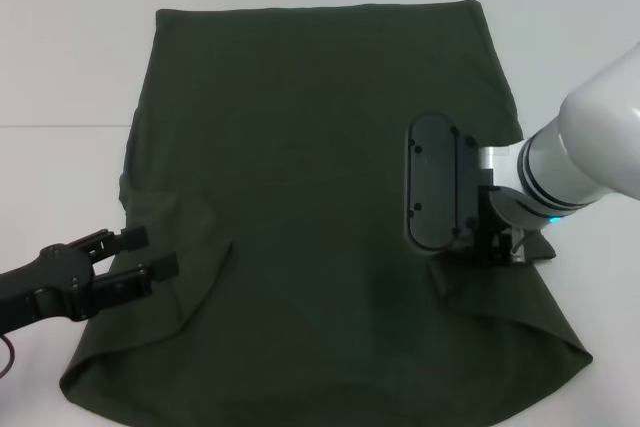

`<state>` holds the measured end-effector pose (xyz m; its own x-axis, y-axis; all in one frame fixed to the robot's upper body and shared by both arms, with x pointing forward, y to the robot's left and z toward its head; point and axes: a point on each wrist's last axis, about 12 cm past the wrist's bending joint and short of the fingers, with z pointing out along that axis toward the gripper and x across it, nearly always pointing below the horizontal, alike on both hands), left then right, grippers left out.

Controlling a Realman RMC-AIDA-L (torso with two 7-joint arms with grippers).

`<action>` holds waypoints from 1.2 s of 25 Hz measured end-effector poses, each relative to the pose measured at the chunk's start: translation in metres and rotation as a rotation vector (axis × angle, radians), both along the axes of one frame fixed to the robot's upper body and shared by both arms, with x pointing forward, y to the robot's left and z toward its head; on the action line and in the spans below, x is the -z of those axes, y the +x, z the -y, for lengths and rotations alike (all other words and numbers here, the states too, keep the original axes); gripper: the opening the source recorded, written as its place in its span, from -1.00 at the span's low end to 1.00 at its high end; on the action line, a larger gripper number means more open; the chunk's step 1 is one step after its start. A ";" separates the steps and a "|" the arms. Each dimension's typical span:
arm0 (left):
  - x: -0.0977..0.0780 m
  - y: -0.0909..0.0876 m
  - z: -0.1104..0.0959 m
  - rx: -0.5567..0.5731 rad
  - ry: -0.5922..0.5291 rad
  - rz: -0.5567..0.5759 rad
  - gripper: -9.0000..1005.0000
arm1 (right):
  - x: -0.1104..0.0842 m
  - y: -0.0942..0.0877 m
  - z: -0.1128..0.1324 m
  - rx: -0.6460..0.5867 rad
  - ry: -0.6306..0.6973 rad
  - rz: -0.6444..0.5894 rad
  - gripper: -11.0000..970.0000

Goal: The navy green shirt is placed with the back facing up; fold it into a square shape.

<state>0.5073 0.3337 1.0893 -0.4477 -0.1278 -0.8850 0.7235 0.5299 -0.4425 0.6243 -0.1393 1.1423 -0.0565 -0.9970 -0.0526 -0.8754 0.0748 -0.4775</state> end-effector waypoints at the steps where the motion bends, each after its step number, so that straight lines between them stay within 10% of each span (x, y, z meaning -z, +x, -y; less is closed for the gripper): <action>1: 0.000 0.000 0.000 0.000 0.000 0.000 0.74 | 0.000 -0.001 0.001 0.008 0.000 -0.008 -0.05; 12: 0.001 -0.001 0.003 0.003 -0.009 -0.002 0.74 | 0.007 -0.003 0.017 0.037 0.021 0.001 0.37; 30: 0.003 -0.001 0.004 -0.003 -0.012 -0.005 0.75 | 0.025 0.000 0.025 0.046 0.039 0.026 0.43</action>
<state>0.5061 0.3293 1.0867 -0.4517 -0.1400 -0.8811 0.7197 0.5265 -0.4526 0.6243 -0.1639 1.1174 -0.1005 -0.9905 -0.0934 -0.8579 0.1339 -0.4961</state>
